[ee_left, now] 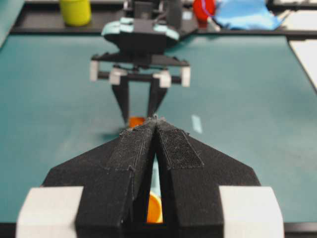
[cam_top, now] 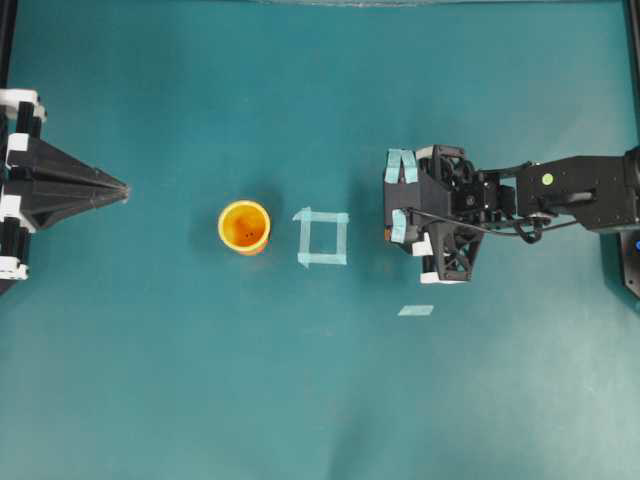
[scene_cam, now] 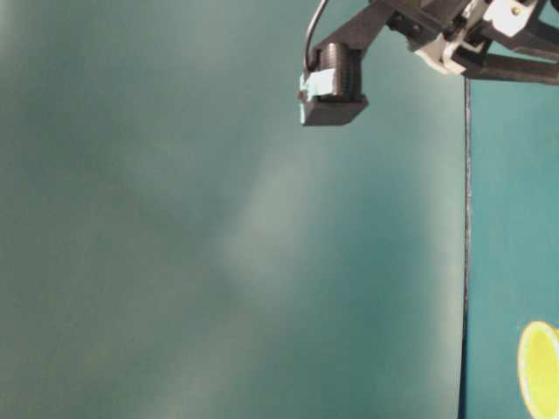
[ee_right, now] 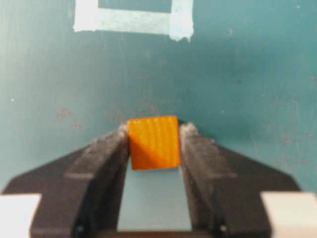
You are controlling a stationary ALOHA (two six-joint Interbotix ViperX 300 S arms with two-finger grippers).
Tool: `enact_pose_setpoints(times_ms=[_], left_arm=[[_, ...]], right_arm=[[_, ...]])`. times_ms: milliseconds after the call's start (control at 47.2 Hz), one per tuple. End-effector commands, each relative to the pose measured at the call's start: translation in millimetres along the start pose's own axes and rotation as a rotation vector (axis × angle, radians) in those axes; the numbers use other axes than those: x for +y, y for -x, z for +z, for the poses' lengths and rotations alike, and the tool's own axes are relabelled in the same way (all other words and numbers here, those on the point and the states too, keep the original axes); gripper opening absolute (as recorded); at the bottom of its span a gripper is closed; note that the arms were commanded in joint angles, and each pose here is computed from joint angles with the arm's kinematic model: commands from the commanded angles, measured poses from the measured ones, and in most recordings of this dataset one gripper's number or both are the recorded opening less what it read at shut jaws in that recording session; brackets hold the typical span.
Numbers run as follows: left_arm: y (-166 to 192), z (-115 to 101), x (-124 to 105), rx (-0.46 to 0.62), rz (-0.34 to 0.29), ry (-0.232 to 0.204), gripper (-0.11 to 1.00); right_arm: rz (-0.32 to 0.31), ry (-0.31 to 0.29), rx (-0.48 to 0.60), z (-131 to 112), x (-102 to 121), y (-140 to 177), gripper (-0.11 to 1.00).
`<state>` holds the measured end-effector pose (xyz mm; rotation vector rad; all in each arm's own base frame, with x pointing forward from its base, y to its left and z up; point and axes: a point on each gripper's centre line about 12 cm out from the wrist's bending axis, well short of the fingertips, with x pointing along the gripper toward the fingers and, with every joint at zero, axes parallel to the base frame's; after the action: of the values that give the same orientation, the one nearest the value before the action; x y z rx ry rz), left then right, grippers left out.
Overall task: Move the block to the right with right arm.
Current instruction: 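Lift the cube and carry it rightward with the right gripper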
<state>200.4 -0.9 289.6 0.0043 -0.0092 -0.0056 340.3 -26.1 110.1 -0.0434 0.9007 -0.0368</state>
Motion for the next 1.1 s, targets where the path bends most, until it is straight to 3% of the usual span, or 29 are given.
enact_pose_setpoints(times_ms=[0, 868, 1079], left_arm=[[-2.8, 9.9, 0.3, -0.025, 0.001, -0.002, 0.00], [-2.9, 7.3, 0.3, 0.002, 0.002, -0.002, 0.00], [-3.0, 8.1, 0.3, -0.002, 0.001, -0.002, 0.00]], right_arm=[[-0.005, -0.002, -0.061, 19.0, -1.2, 15.0, 0.41], [-0.019, -0.026, -0.117, 46.4, -5.4, 93.5, 0.41], [-0.014, -0.040, -0.116, 40.5, -4.1, 110.3, 0.41]])
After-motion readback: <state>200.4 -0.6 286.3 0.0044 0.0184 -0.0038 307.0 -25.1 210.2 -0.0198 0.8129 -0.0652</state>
